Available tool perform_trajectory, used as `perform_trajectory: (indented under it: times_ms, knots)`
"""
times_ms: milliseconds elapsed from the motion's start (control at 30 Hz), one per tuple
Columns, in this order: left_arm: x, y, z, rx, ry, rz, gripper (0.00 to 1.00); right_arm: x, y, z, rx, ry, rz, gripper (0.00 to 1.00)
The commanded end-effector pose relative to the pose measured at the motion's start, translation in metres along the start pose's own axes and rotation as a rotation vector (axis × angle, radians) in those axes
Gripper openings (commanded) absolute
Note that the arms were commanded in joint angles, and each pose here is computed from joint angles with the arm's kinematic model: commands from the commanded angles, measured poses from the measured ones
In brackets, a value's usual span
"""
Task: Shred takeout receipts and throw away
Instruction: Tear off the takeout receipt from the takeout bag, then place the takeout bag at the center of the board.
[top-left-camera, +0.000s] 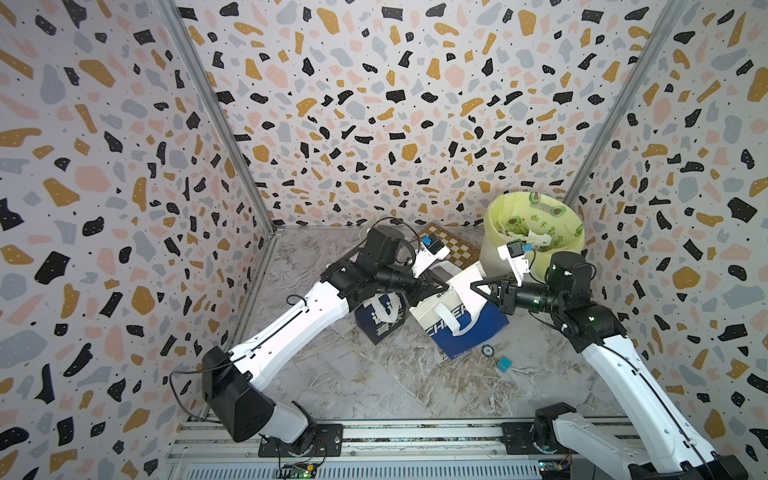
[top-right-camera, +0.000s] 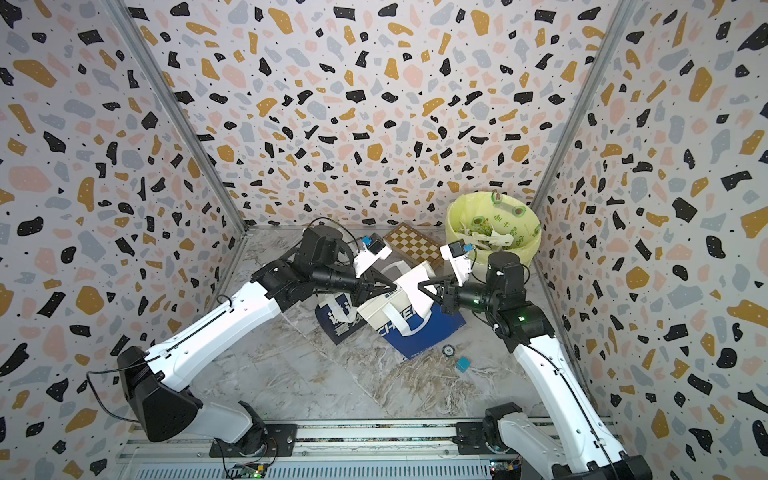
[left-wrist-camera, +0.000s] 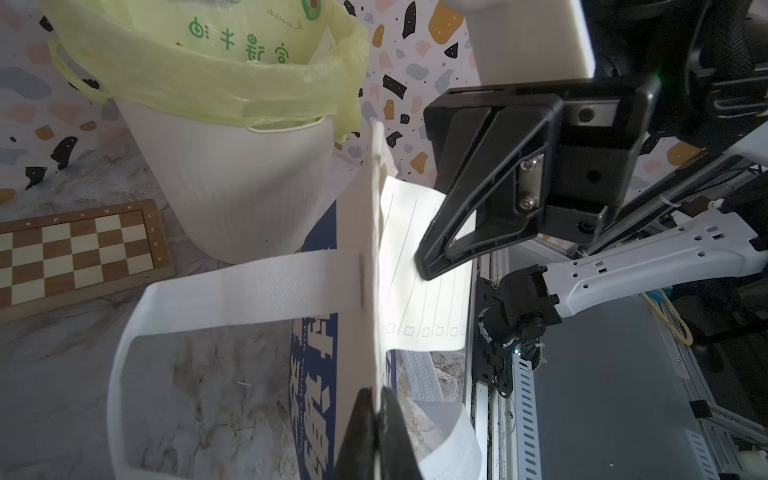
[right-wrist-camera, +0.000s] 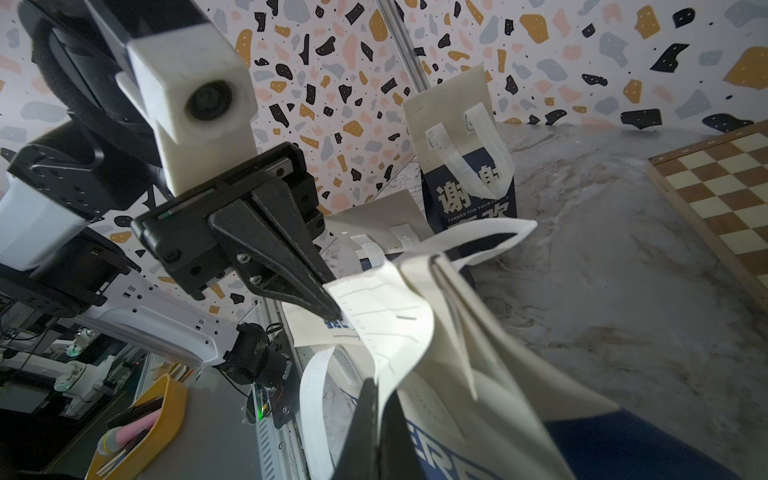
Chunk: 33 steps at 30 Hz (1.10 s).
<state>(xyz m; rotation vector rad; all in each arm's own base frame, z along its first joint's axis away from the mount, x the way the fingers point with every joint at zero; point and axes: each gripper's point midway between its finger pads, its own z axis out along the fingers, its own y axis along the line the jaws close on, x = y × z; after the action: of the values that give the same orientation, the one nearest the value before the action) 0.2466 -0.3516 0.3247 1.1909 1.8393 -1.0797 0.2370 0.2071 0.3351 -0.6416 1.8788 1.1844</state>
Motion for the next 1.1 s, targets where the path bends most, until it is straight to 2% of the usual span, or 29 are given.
perform_trajectory:
  times_ms: [0, 300, 433, 500, 567, 700, 767, 833, 900, 1067]
  knots:
    - [-0.003, -0.002, 0.001, -0.012, 0.023, 0.042, 0.00, -0.018, 0.013, -0.002, 0.021, -0.030, -0.075, 0.00]
    - [0.023, 0.010, 0.015, -0.071, 0.162, 0.061, 0.00, -0.024, 0.045, 0.013, 0.001, 0.010, -0.220, 0.00]
    - [0.027, 0.015, 0.016, -0.089, 0.175, 0.059, 0.00, -0.029, 0.063, 0.011, -0.078, -0.006, -0.242, 0.00]
    - [0.027, 0.017, 0.016, -0.098, 0.178, 0.062, 0.00, -0.033, 0.065, 0.008, -0.069, -0.023, -0.252, 0.00]
    - [0.027, 0.019, 0.016, -0.110, 0.181, 0.068, 0.00, -0.041, 0.059, 0.003, -0.006, -0.056, -0.271, 0.00]
    - [0.024, 0.023, 0.013, -0.142, 0.186, 0.092, 0.00, -0.058, 0.007, -0.022, 0.342, -0.152, -0.243, 0.00]
    - [0.021, 0.026, 0.011, -0.160, 0.189, 0.107, 0.00, -0.061, -0.026, -0.043, 0.527, -0.199, -0.159, 0.00]
    - [0.020, 0.028, 0.010, -0.174, 0.203, 0.122, 0.00, -0.055, -0.053, -0.063, 0.651, -0.241, -0.046, 0.00]
    - [0.022, 0.033, 0.011, -0.189, 0.228, 0.135, 0.00, -0.050, -0.060, -0.071, 0.664, -0.276, 0.012, 0.00]
    - [0.028, 0.041, 0.012, -0.215, 0.288, 0.163, 0.00, -0.051, -0.048, -0.072, 0.579, -0.375, 0.071, 0.00]
